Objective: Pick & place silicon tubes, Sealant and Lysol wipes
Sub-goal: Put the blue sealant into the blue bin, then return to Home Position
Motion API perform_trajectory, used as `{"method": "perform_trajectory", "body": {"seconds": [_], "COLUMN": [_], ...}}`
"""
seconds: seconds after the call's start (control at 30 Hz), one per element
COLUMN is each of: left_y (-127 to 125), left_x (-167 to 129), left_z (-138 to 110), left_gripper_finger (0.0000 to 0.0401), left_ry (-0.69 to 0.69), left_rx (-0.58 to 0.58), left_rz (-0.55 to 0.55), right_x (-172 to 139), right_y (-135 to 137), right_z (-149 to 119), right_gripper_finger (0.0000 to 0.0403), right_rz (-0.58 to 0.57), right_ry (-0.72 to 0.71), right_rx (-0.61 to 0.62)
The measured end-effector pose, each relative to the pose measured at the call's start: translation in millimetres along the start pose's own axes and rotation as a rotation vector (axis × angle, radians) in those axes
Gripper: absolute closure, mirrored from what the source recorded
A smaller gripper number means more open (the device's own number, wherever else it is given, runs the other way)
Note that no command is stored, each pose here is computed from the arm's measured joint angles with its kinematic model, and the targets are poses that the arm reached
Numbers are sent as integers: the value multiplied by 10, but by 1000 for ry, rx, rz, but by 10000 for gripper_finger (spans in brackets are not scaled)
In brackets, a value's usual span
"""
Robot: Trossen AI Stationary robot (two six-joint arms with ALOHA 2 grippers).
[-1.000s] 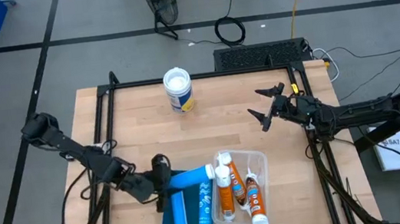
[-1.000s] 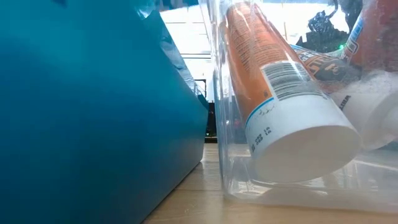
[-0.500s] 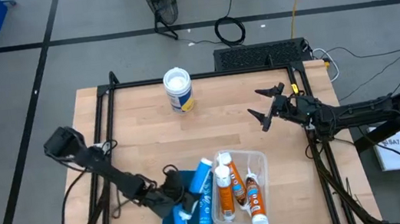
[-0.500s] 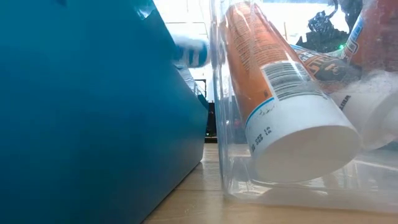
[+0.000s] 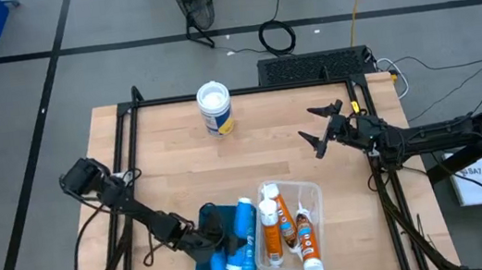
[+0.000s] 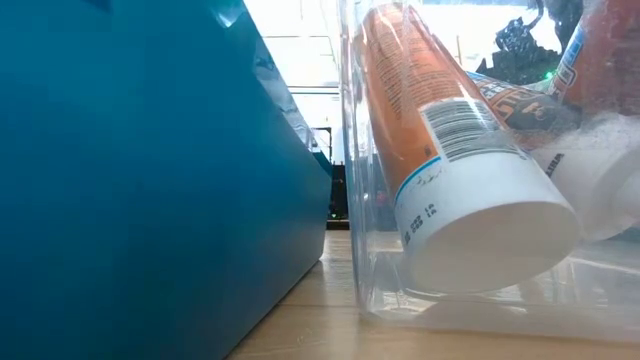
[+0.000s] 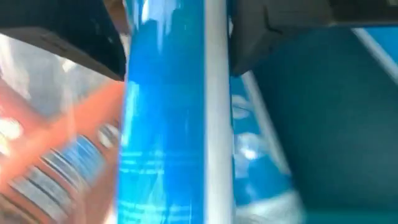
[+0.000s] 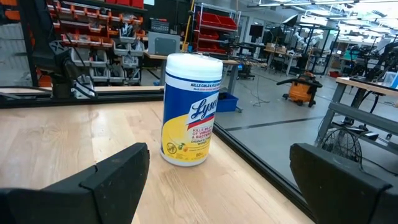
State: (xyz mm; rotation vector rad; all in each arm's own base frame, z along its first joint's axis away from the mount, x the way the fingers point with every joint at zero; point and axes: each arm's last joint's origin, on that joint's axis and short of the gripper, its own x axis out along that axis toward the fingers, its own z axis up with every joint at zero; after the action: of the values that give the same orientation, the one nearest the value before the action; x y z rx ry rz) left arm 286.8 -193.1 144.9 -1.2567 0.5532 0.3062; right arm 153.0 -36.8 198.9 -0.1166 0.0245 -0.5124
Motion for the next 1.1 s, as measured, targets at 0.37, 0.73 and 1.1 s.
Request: {"method": "perform_trajectory", "body": {"seconds": [0.37,0.73,1.1], "left_y": [-373,-848,-896], "left_x": [-185,-818,-928], "left_z": [32,189,378], "left_gripper_finger": [37,23,22], "left_ry": [22,-76,-279], "left_rx": [321,1017,1518], "left_rz": [-291,-645,-592], "right_x": [0,0,0], "right_y": [0,0,0], "right_z": [0,0,0], "right_gripper_finger": [39,39,39], "right_rz": [0,0,0], "right_ry": [0,0,0], "right_rx": [0,0,0]}}
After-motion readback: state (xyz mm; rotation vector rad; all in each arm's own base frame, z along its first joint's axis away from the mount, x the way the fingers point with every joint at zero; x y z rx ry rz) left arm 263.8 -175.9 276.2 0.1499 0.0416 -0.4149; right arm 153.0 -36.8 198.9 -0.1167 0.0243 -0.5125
